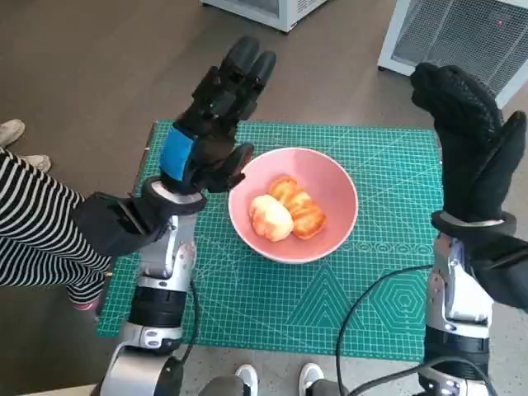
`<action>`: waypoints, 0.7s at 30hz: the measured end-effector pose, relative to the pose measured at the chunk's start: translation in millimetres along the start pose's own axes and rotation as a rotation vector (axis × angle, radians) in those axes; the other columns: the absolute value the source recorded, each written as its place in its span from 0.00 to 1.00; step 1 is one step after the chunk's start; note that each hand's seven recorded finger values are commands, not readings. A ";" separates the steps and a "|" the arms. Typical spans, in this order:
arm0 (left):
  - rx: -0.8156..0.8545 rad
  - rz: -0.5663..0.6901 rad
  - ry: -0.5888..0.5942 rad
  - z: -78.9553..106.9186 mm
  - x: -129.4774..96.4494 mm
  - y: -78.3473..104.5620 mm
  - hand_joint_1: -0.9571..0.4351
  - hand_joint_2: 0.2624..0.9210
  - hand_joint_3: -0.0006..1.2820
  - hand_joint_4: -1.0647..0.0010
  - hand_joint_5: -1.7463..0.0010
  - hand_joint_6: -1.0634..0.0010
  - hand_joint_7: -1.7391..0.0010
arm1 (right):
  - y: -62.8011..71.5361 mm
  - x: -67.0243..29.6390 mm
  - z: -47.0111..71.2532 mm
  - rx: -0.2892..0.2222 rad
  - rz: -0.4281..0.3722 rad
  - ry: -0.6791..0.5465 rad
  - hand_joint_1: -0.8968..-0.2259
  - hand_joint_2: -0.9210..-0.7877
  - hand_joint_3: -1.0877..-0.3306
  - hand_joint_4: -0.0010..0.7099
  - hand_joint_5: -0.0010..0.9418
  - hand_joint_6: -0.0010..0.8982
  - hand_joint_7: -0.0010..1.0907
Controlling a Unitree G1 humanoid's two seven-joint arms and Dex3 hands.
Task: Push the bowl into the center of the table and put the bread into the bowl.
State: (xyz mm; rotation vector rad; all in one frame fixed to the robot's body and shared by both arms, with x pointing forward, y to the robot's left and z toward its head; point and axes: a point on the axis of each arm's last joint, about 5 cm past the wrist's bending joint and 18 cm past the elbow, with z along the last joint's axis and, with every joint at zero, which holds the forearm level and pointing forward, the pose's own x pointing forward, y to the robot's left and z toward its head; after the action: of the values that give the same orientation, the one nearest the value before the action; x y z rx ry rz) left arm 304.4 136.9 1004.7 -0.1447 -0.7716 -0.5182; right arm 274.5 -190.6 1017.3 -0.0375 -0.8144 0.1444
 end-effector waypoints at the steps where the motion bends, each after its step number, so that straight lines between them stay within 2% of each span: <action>1: -0.003 -0.002 -0.002 -0.7 -0.2 -0.3 0.18 1.00 0.38 0.88 0.99 0.81 0.98 | 0.0 -0.3 -0.2 0.000 0.000 -0.001 0.28 0.00 0.49 0.18 0.00 0.03 0.51; 5: -0.022 -0.003 -0.005 -4.1 -1.9 -1.3 0.18 1.00 0.38 0.88 0.99 0.81 0.98 | 0.0 -1.5 -0.7 -0.003 -0.002 -0.009 0.29 0.00 0.49 0.18 0.00 0.02 0.51; 6: -0.027 -0.003 -0.004 -4.9 -2.4 -1.4 0.18 1.00 0.39 0.89 0.98 0.88 0.89 | 0.0 -1.8 -0.8 -0.003 -0.002 -0.011 0.29 0.00 0.49 0.17 0.00 0.02 0.51; 8: -0.031 -0.004 -0.004 -6.2 -3.3 -1.4 0.18 1.00 0.38 0.90 0.97 0.95 0.79 | -0.1 -3.0 -1.2 -0.005 -0.003 -0.014 0.30 0.00 0.49 0.17 0.00 0.02 0.50; 11: -0.034 -0.006 -0.003 -8.3 -4.6 -1.4 0.18 1.00 0.38 0.91 0.96 0.98 0.75 | -0.5 -5.0 -2.6 -0.007 -0.005 -0.015 0.30 0.00 0.49 0.17 0.00 0.01 0.50; 21: -0.042 -0.063 -0.009 -10.4 -5.6 -1.8 0.20 1.00 0.38 0.98 0.93 1.00 0.79 | -1.3 -12.2 -10.1 -0.019 -0.011 -0.011 0.30 0.00 0.47 0.18 0.00 0.02 0.50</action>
State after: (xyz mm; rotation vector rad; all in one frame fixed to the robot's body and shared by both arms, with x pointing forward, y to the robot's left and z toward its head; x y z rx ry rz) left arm 306.6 134.3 993.2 -0.1624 -0.7758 -0.5939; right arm 273.8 -193.3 1001.7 -0.0500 -0.8270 0.1265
